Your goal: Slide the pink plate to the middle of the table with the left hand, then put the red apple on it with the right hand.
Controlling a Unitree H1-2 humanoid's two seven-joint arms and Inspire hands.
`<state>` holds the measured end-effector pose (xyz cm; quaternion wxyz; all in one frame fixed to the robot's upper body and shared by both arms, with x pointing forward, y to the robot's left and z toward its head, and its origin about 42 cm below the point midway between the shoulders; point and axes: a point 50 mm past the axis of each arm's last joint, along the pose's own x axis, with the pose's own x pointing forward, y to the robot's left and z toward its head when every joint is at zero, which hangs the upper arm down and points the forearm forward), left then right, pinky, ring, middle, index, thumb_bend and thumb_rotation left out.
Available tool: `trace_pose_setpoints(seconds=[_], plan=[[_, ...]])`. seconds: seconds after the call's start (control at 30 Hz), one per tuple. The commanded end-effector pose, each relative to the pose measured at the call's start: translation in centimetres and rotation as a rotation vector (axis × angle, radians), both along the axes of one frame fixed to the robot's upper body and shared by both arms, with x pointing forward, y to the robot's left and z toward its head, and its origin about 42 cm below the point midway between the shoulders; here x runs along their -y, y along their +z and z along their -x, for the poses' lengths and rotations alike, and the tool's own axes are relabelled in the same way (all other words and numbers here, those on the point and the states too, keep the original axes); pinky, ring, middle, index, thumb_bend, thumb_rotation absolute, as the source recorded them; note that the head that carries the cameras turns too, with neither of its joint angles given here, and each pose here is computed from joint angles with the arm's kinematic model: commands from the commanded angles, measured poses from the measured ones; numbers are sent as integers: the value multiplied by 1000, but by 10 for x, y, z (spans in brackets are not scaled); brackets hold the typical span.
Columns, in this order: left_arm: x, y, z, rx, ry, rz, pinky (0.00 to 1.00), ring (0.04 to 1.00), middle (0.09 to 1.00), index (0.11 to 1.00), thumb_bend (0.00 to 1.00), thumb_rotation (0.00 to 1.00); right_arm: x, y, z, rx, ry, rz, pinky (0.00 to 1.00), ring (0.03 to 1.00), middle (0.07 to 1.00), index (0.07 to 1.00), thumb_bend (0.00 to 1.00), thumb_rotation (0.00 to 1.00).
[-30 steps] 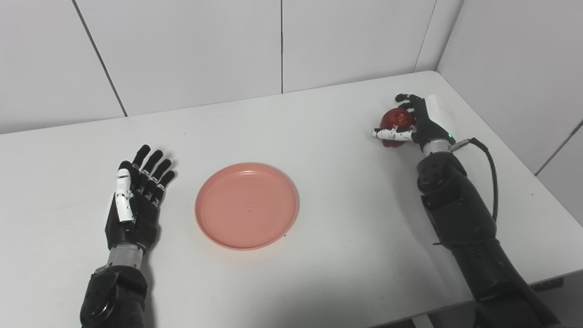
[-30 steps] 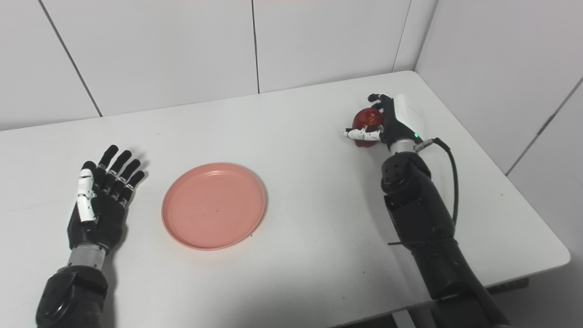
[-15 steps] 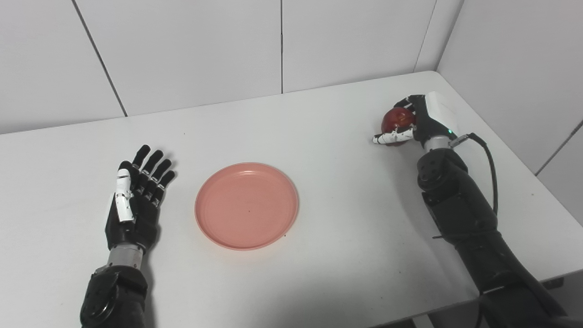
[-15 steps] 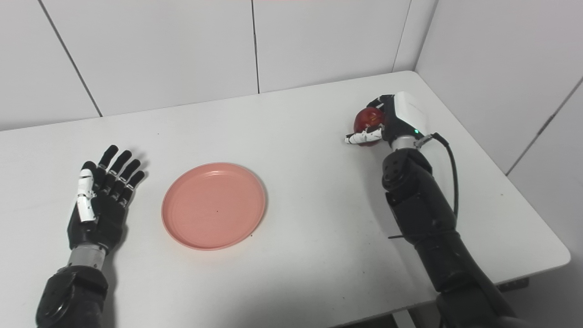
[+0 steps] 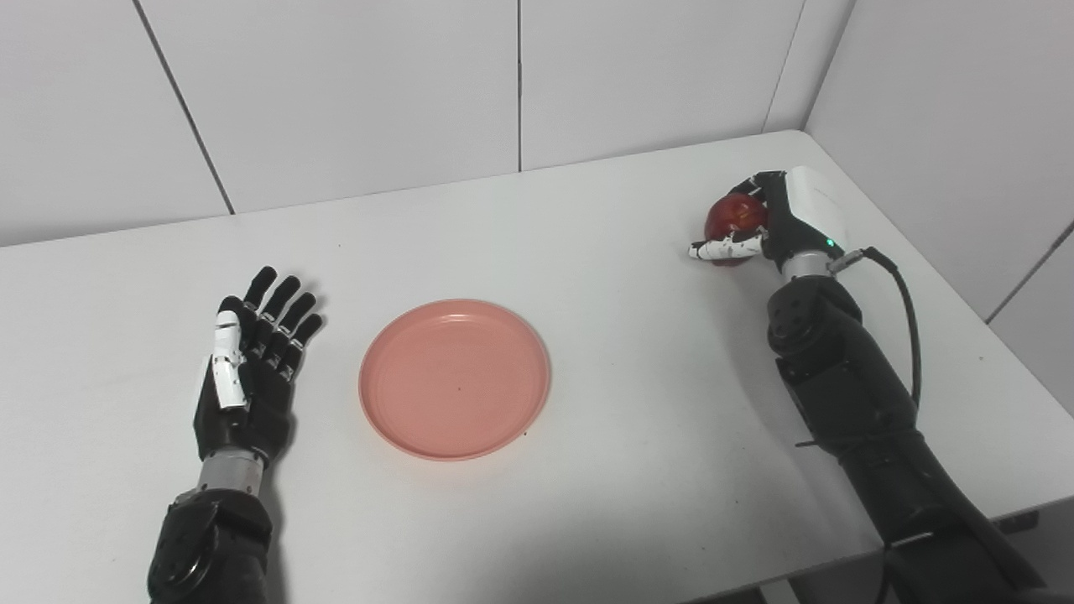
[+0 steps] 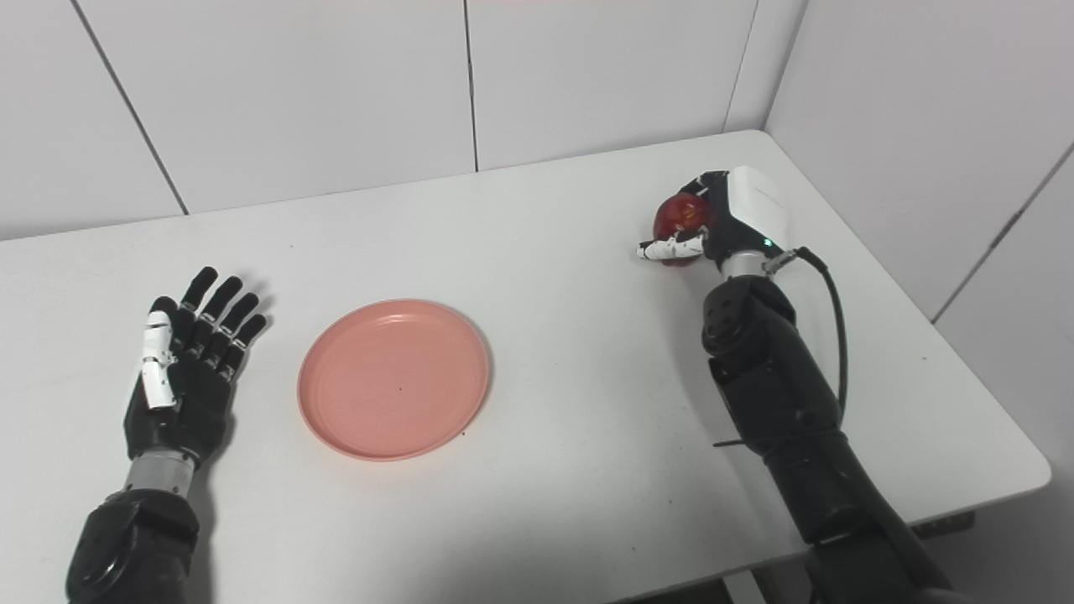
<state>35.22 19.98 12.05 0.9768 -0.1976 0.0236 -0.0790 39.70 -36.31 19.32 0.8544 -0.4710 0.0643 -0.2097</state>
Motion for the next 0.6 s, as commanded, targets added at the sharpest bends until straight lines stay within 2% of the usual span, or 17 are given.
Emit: trace_pose_setpoints(seconds=[0.0, 0.1, 0.33, 0.57], plan=[[0, -12, 6, -73, 2, 2, 881, 873, 886, 877, 352, 1000, 0, 36, -5, 131, 30, 59, 275, 371, 455, 484, 519, 131], [1, -13, 5, -74, 4, 6, 881, 872, 883, 873, 354, 1000, -4, 43, -2, 151, 38, 55, 304, 393, 466, 485, 518, 132], [1, -14, 6, -68, 3, 4, 882, 874, 883, 877, 351, 1000, -18, 61, 5, 207, 64, 63, 285, 373, 455, 484, 519, 132], [3, -14, 7, -69, 1, 2, 883, 875, 887, 880, 353, 1000, -35, 80, 13, 255, 126, 66, 327, 412, 477, 484, 517, 130]])
